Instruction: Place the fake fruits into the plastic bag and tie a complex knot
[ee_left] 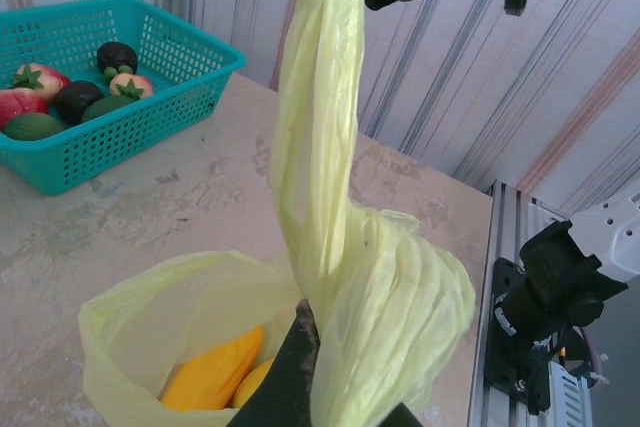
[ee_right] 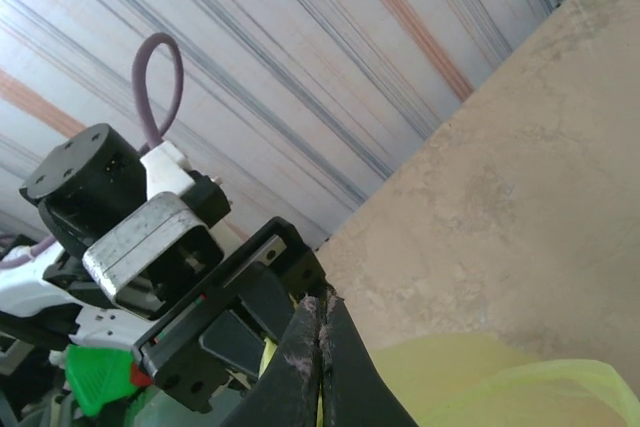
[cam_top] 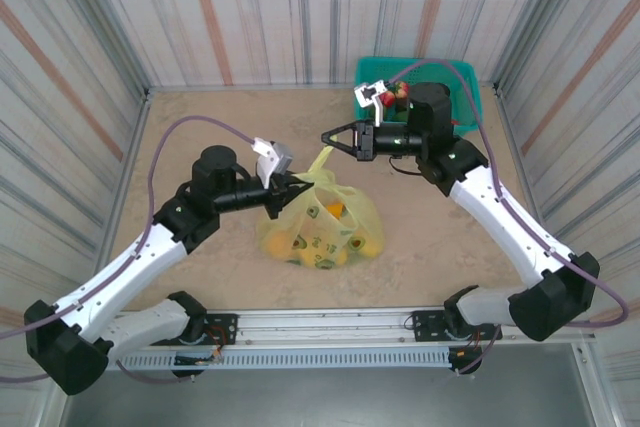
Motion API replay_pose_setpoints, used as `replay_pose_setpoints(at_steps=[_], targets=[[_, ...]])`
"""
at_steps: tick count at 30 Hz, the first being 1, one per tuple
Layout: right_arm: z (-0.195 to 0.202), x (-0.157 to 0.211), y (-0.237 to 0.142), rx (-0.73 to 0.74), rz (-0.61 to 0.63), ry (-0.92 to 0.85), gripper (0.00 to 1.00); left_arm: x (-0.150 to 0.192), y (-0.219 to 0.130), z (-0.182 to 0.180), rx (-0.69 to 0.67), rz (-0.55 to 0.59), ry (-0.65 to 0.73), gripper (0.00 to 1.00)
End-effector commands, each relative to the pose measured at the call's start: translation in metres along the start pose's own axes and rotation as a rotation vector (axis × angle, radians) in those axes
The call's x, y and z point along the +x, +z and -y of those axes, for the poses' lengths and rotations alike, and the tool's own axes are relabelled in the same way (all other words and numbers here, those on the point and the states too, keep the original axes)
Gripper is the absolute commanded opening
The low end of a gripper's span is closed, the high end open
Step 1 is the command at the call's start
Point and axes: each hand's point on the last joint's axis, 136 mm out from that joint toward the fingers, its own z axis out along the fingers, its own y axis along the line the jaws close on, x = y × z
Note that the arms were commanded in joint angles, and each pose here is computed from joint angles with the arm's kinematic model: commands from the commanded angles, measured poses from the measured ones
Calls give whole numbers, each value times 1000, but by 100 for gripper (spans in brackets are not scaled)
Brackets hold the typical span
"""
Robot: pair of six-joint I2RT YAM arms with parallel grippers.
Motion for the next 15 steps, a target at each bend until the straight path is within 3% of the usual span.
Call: replay_pose_setpoints(at_steps=[1,5,10,15], targets=[[-29,-31,-24,12,110,-136,0,9,-2,-7,-31,-54,-47,10],[-28,-25,-26,23,94,-147,0,10,-3,-9,-43,-50,-54,13],[-37,-12,-23,-20,51,-175,0,8,0,-10,-42,-46,-74,0],[-56,44,-20,-93,-85,-359,0,1,3,-16,-54,-37,-97,0]])
